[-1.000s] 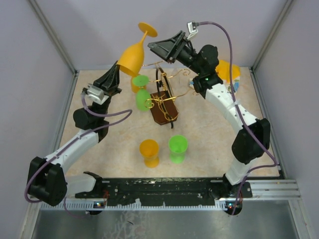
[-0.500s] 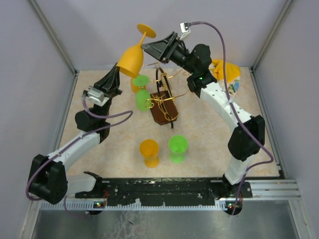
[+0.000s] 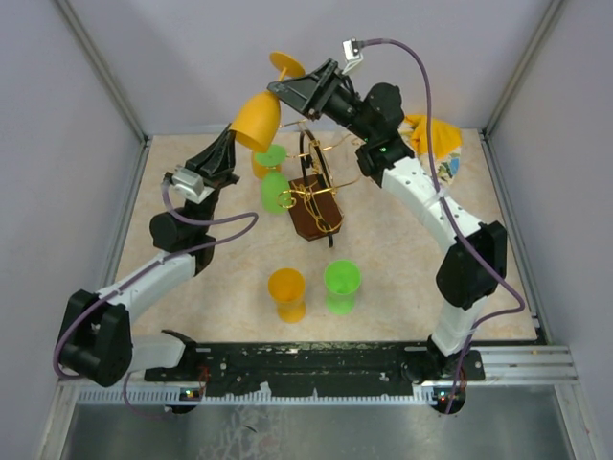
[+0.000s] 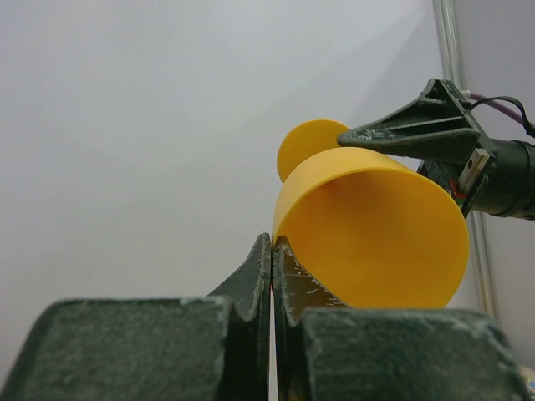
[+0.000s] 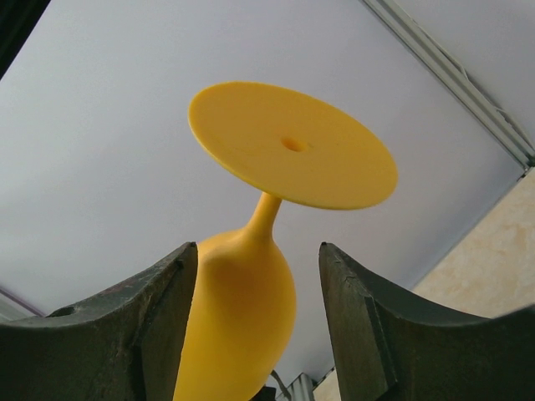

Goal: Place the wine glass upside down on the wine glass rack

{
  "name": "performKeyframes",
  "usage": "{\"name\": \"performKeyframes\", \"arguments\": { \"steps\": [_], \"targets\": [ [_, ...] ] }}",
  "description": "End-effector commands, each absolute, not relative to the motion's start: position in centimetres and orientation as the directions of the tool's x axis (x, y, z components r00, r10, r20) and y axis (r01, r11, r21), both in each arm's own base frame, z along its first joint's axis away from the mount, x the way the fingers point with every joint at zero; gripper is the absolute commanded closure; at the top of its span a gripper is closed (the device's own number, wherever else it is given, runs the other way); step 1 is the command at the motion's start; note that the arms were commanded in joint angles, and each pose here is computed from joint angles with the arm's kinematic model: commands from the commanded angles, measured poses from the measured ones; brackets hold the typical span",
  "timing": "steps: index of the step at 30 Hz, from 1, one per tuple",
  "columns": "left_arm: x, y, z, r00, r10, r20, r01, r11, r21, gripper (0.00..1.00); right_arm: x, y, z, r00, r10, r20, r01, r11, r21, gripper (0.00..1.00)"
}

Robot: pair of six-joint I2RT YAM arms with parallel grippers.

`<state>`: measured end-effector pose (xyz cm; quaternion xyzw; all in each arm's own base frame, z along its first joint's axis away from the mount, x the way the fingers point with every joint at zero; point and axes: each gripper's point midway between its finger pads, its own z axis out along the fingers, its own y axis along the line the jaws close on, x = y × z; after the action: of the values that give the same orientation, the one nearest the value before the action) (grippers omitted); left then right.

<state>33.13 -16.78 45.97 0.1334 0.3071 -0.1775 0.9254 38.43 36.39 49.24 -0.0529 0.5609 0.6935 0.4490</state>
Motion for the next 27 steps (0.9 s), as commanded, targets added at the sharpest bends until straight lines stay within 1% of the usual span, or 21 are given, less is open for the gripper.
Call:
{"name": "performKeyframes", "arguments": {
  "steps": [1, 8, 11, 16, 17, 22, 27],
  "targets": [
    [32.2, -16.8, 46.5, 0.76, -0.292, -0.581, 0.433, 0.894, 0.117, 1.0, 37.6, 36.5, 52.6, -0.535, 0.595, -0.6, -0.748, -0.003, 0.664, 0.43],
    [32.5, -16.7, 46.3, 0.756, -0.298, -0.583, 0.429, 0.898, 0.097, 1.0, 37.5, 37.0, 52.4, -0.534, 0.58, -0.615, -0.751, 0.008, 0.66, 0.52],
    [32.6, -17.0, 46.2, 0.751, -0.306, -0.586, 0.436, 0.895, 0.091, 1.0, 37.4, 37.0, 52.5, -0.527, 0.577, -0.624, -0.756, 0.017, 0.654, 0.6],
    [32.9, -17.7, 45.9, 0.742, -0.315, -0.592, 0.449, 0.889, 0.09, 1.0, 37.5, 37.3, 52.6, -0.519, 0.571, -0.636, -0.759, 0.033, 0.65, 0.76],
    [32.9, -17.8, 45.9, 0.739, -0.32, -0.592, 0.454, 0.886, 0.088, 1.0, 37.5, 37.4, 52.6, -0.516, 0.571, -0.638, -0.761, 0.037, 0.648, 0.79],
    [33.0, -18.8, 45.4, 0.726, -0.332, -0.603, 0.477, 0.874, 0.093, 1.0, 37.9, 37.9, 52.8, -0.505, 0.566, -0.651, -0.765, 0.056, 0.641, 0.82],
    [32.9, -19.5, 45.2, 0.718, -0.339, -0.608, 0.492, 0.865, 0.098, 0.96, 38.3, 38.4, 53.0, -0.492, 0.557, -0.668, -0.773, 0.072, 0.63, 0.83]
  ]
}}
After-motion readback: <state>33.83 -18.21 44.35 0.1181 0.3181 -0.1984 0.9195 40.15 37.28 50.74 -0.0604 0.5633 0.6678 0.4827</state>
